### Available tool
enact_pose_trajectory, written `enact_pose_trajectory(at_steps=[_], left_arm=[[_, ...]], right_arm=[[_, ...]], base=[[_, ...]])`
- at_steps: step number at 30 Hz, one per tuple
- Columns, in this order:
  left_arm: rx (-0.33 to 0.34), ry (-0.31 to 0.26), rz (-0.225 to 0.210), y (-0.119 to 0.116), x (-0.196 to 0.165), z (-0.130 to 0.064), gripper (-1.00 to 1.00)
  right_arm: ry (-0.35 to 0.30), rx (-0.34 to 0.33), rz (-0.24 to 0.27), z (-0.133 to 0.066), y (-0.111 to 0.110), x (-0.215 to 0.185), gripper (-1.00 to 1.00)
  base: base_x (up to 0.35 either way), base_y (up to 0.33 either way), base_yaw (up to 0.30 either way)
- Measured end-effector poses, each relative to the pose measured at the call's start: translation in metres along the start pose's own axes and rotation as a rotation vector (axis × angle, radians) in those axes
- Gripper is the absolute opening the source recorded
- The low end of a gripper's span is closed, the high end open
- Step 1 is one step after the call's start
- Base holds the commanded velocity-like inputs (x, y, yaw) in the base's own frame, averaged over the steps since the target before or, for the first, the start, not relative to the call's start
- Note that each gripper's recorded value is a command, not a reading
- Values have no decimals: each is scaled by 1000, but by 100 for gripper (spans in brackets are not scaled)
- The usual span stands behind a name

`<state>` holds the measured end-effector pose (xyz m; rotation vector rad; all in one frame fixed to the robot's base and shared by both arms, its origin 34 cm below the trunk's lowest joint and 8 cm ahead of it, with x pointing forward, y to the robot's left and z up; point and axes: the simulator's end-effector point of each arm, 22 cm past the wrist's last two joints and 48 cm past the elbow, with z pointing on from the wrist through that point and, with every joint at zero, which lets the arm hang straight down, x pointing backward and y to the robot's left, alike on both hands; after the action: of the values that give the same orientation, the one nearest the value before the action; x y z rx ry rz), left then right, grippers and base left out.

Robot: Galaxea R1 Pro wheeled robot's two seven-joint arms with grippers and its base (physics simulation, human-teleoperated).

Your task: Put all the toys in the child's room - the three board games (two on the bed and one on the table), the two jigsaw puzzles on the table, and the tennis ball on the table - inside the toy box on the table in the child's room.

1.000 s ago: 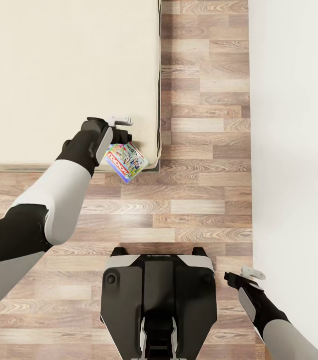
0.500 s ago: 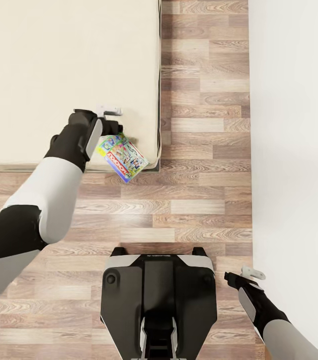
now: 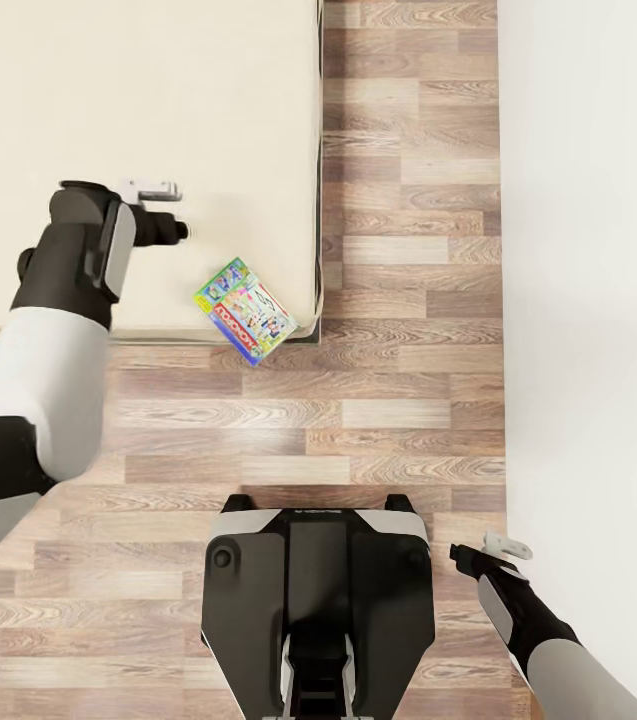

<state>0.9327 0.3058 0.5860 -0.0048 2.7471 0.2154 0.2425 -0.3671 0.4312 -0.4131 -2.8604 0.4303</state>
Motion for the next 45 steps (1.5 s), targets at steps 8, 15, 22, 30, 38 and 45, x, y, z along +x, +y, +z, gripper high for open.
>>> enact_pose_trajectory(at_steps=[8, 15, 22, 30, 38, 45], left_arm=[[28, 58, -108, 61, 5, -10, 100], [141, 50, -197, 102, 1, -28, 100], [304, 61, -226, 123, 27, -40, 100], [587, 140, -252, 130, 93, -73, 100], [878, 291, -330, 129, 183, -132, 100], [913, 405, -393, 129, 249, -149, 100]], right_arm=[[0, 1, 0, 0, -1, 0, 100], [-1, 1, 0, 0, -1, 0, 100], [0, 1, 0, 0, -1, 0, 100], [0, -1, 0, 0, 0, 0, 100], [-2, -3, 0, 0, 1, -1, 100], [-8, -5, 1, -1, 2, -4, 100]], base=[[0, 0, 0], [0, 0, 0], [0, 0, 0], [0, 0, 0], [0, 0, 0], [0, 0, 0]])
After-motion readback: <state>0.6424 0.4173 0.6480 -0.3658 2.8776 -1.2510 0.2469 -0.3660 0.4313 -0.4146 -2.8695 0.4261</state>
